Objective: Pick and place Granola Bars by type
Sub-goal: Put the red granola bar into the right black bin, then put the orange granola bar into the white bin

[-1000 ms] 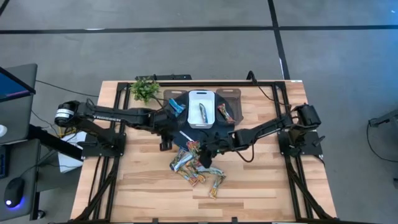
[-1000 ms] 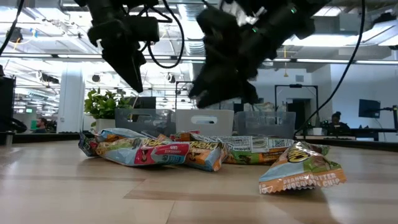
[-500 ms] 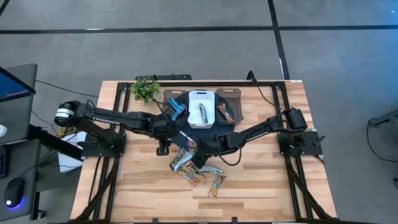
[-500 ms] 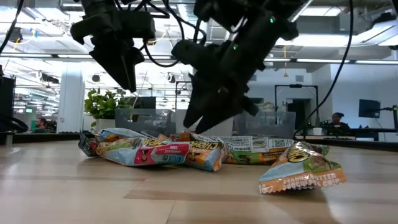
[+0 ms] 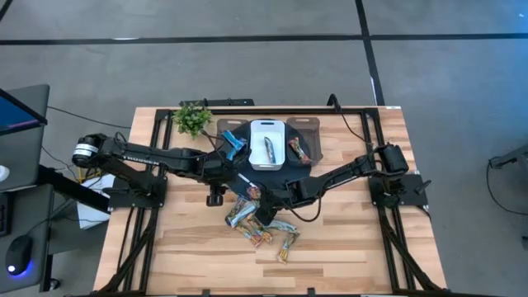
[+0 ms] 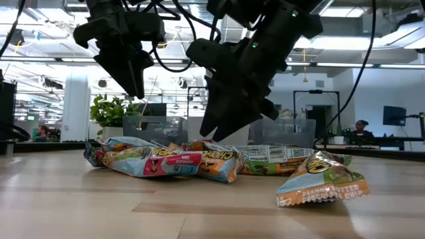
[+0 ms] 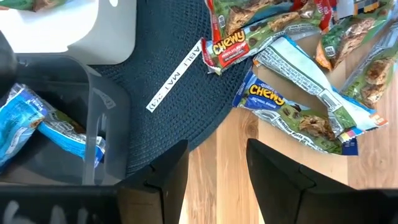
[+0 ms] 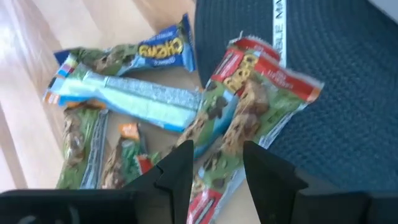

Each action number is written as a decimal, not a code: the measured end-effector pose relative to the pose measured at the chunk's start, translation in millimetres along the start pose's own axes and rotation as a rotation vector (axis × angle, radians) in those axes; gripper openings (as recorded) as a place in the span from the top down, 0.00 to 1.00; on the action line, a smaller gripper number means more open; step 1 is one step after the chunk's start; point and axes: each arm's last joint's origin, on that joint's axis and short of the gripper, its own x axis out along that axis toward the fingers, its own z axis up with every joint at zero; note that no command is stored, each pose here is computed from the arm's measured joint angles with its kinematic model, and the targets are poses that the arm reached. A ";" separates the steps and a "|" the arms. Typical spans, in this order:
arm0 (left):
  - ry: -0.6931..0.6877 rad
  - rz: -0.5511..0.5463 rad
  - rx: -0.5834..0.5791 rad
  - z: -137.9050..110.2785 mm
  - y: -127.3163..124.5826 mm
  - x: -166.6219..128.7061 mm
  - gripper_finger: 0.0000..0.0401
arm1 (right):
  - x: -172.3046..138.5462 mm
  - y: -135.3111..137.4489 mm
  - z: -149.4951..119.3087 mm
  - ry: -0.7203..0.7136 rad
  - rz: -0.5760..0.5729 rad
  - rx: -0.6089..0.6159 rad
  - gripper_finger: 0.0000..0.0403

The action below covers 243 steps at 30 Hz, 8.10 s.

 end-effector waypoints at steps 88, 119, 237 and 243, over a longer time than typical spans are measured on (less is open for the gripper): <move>-0.384 0.013 -0.314 35.6 2.2 -6.9 0.61 | -136.6 -181.4 94.4 0.020 -0.479 -0.076 0.44; -0.582 -0.403 -0.021 114.7 -74.2 95.2 0.61 | -279.8 -128.2 -71.8 -0.285 -0.072 -0.323 0.46; 0.045 0.376 -0.117 161.8 36.1 -27.4 0.64 | -205.4 -49.8 -84.3 -0.303 0.169 -0.639 0.70; 0.082 0.415 -0.078 142.6 23.9 -69.9 0.65 | -171.4 -31.8 -68.9 -0.274 0.345 -0.771 0.69</move>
